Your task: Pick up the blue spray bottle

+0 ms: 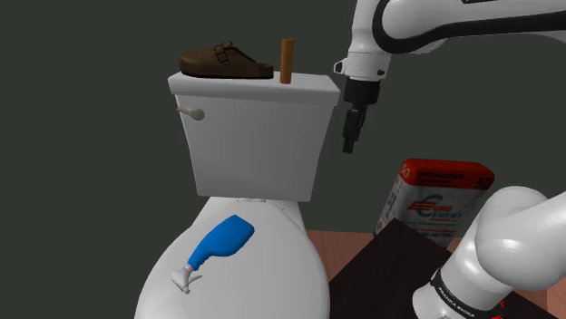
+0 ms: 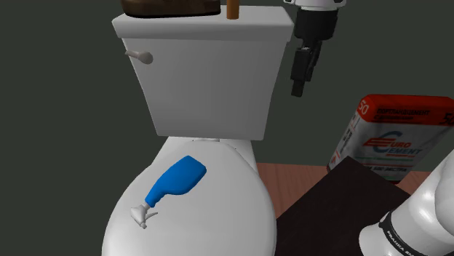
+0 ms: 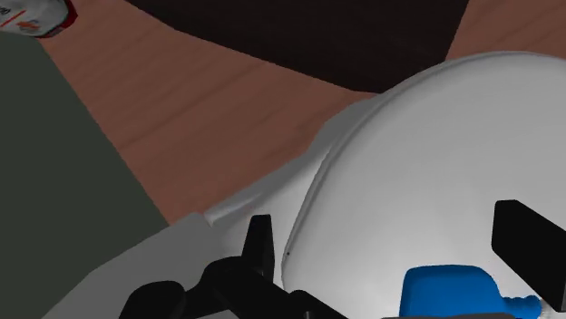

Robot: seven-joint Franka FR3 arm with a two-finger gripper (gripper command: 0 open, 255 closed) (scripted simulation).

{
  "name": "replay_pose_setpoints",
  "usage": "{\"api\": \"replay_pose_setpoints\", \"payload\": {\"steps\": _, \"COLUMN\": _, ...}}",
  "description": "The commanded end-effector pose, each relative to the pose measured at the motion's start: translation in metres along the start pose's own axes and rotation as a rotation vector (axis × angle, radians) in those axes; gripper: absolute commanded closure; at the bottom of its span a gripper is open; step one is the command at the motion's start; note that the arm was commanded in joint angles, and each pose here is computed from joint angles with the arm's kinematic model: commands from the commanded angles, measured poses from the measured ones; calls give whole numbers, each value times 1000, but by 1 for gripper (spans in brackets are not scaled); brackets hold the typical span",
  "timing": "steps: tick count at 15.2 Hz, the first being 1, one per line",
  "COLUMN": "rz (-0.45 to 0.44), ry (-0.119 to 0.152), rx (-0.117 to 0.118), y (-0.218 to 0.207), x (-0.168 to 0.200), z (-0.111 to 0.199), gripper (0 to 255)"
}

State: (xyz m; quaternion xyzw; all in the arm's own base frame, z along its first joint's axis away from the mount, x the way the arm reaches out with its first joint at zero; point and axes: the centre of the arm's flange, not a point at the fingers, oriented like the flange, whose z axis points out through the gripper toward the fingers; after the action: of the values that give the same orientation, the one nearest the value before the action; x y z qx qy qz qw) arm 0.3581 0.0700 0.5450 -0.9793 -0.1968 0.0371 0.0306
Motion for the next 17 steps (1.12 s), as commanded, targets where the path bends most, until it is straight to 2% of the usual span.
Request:
{"api": "replay_pose_setpoints", "payload": {"steps": 1, "rz": -68, "ry": 1, "rx": -8, "y": -8, "x": 24, "z": 15, "gripper": 0}}
{"api": "replay_pose_setpoints", "payload": {"steps": 9, "rz": -328, "ry": 0, "rx": -40, "y": -39, "x": 109, "z": 70, "gripper": 0}}
{"api": "replay_pose_setpoints", "payload": {"steps": 17, "rz": -588, "ry": -1, "rx": -73, "y": -90, "x": 184, "z": 125, "gripper": 0}}
